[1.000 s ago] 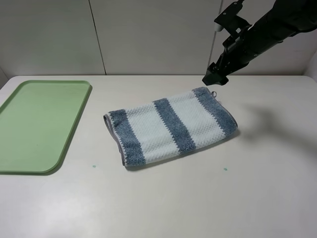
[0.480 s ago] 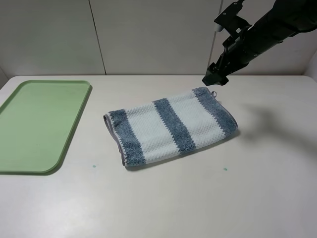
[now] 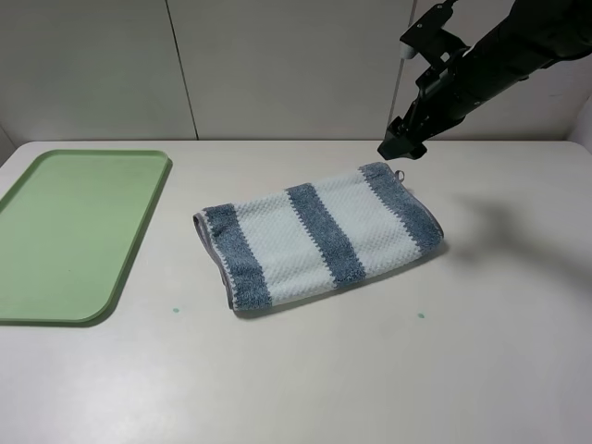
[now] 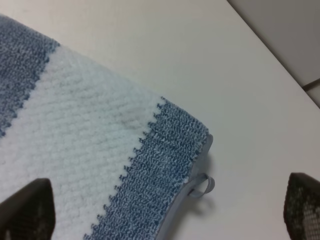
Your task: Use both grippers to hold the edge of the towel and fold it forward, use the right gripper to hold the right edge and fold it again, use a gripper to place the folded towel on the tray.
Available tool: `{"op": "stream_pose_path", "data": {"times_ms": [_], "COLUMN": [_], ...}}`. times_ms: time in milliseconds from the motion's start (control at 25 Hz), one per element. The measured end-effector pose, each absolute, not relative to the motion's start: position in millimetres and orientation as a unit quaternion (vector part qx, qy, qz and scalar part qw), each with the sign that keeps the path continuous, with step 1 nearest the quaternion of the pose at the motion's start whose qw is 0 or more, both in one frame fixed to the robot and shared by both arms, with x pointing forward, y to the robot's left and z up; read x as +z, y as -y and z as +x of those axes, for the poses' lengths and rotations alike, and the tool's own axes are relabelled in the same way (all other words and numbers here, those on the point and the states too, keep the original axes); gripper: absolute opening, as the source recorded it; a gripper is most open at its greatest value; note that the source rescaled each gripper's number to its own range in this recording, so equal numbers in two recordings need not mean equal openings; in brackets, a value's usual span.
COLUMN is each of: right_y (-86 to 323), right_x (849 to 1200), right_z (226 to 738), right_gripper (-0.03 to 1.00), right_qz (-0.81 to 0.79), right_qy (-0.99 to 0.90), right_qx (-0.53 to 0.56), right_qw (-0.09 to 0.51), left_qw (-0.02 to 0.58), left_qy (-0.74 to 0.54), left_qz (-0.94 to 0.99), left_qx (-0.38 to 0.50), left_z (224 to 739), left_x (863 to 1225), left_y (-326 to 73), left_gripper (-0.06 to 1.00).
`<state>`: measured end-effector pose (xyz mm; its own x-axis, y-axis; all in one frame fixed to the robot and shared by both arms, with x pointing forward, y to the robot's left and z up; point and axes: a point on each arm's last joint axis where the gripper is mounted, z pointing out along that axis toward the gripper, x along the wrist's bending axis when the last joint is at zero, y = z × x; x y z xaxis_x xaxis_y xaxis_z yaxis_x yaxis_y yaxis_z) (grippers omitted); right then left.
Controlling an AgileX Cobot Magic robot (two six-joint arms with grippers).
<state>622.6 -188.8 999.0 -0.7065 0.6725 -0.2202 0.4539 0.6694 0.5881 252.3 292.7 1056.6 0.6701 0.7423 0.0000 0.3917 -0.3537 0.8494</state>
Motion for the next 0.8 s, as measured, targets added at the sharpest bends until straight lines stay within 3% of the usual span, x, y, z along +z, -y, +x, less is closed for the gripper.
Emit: {"op": "stream_pose_path", "data": {"times_ms": [800], "right_y": [188.8], "right_x": [999.0], "right_z": [622.6], "right_gripper": [1.0], "right_qz": [0.335], "right_qy": [-0.881], "right_qx": [0.259], "right_qw": [0.209], "left_qw": [0.388], "left_qy": [-0.529], "left_qz": [0.694], "left_qx": [0.297], "left_z": [253.1], "left_x": [1056.6], "left_y": [-299.9], "left_gripper": [1.0]}}
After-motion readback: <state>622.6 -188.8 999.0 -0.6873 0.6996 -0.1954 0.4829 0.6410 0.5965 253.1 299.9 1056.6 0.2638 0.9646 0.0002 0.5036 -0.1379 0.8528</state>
